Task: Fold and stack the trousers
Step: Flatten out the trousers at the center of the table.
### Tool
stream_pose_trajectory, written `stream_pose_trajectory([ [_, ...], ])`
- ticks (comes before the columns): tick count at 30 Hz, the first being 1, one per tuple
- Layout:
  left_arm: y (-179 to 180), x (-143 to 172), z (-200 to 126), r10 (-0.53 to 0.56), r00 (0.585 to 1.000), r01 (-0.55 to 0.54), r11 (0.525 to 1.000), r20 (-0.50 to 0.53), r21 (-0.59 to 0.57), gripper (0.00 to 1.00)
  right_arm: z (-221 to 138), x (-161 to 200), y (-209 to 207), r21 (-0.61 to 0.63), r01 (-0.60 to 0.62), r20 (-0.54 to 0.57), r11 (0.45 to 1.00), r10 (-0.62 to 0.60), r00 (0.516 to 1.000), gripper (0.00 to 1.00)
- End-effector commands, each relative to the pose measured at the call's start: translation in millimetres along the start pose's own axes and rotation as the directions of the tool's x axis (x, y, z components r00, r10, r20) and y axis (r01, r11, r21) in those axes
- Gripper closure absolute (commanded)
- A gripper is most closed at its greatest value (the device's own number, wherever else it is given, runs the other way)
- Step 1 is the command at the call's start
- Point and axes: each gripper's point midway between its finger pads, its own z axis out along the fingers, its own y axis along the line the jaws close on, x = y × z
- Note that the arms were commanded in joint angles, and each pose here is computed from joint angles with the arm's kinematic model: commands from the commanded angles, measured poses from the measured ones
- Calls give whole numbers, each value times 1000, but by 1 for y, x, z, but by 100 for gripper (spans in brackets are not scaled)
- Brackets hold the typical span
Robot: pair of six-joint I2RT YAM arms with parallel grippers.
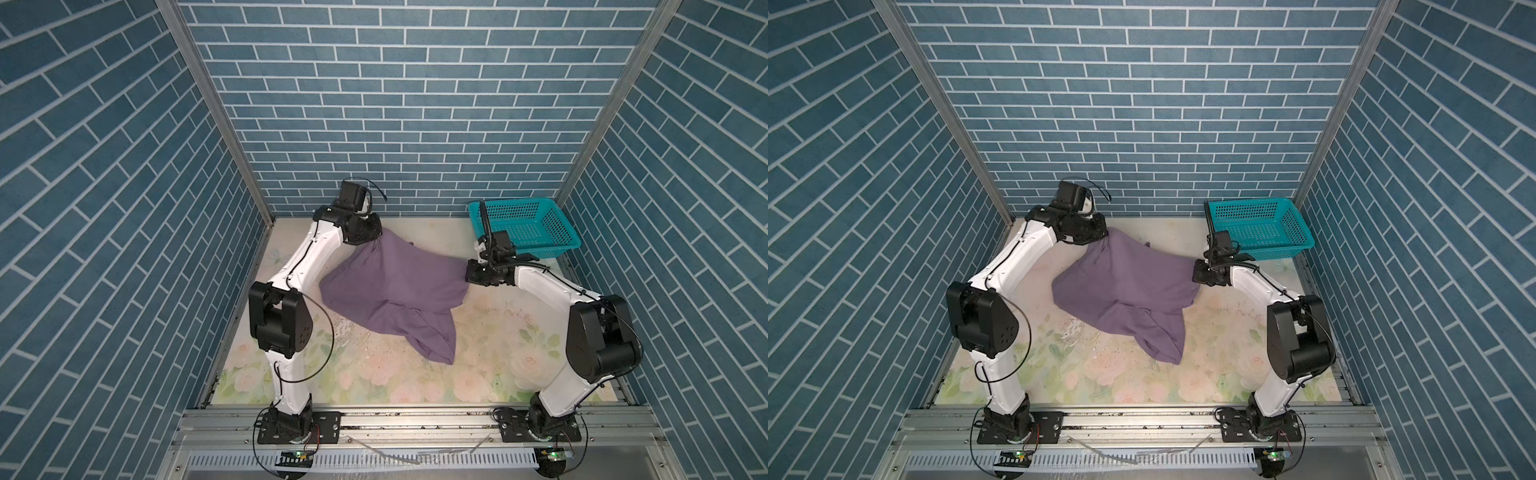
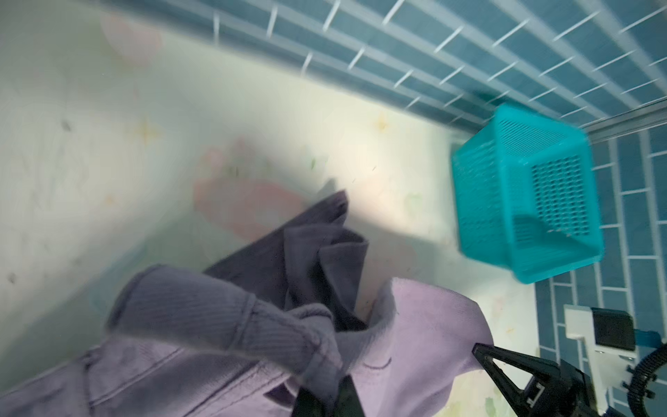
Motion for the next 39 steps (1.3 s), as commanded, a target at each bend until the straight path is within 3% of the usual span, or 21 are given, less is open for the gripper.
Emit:
stream_pose_trajectory([
  [1, -20, -33, -72, 78, 990, -76, 997, 118, -21, 100, -88, -69, 13, 101, 157, 221, 982, -176, 959, 100],
  [6, -23, -52, -146, 124, 955, -108, 991, 271, -74, 100, -175, -96, 17, 163, 136, 458, 977, -197, 867, 100],
  [11, 19, -21, -172, 85, 943, -41, 989, 322, -142, 100, -192, -63, 20, 72, 107, 495, 992, -129, 859, 100],
  [17, 109, 54, -174, -37, 956, 120, 954, 290, -276, 100, -162, 9, 33, -97, 92, 386, 991, -48, 921, 100],
  [21, 171, 99, -169, -167, 952, 255, 895, 255, -366, 100, -104, 76, 65, -204, 124, 181, 971, -87, 980, 100],
  [24, 199, 123, -167, -234, 939, 324, 846, 251, -424, 100, -62, 119, 88, -273, 108, 32, 956, -103, 994, 100],
  [27, 211, 137, -164, -266, 928, 360, 817, 261, -450, 100, -43, 136, 112, -328, 116, 1, 938, -123, 992, 100],
  [31, 219, 144, -169, -275, 918, 385, 789, 284, -480, 100, -38, 126, 149, -429, 132, 24, 894, -134, 991, 100],
  [34, 223, 147, -178, -269, 915, 392, 767, 300, -507, 89, -49, 112, 157, -417, 219, 78, 882, -205, 976, 71],
  [36, 226, 149, -188, -253, 913, 394, 751, 321, -529, 81, -65, 90, 147, -313, 304, 163, 900, -265, 951, 50],
  [39, 235, 154, -211, -221, 891, 426, 708, 396, -563, 71, -86, 57, 124, -106, 388, 262, 916, -351, 899, 39],
])
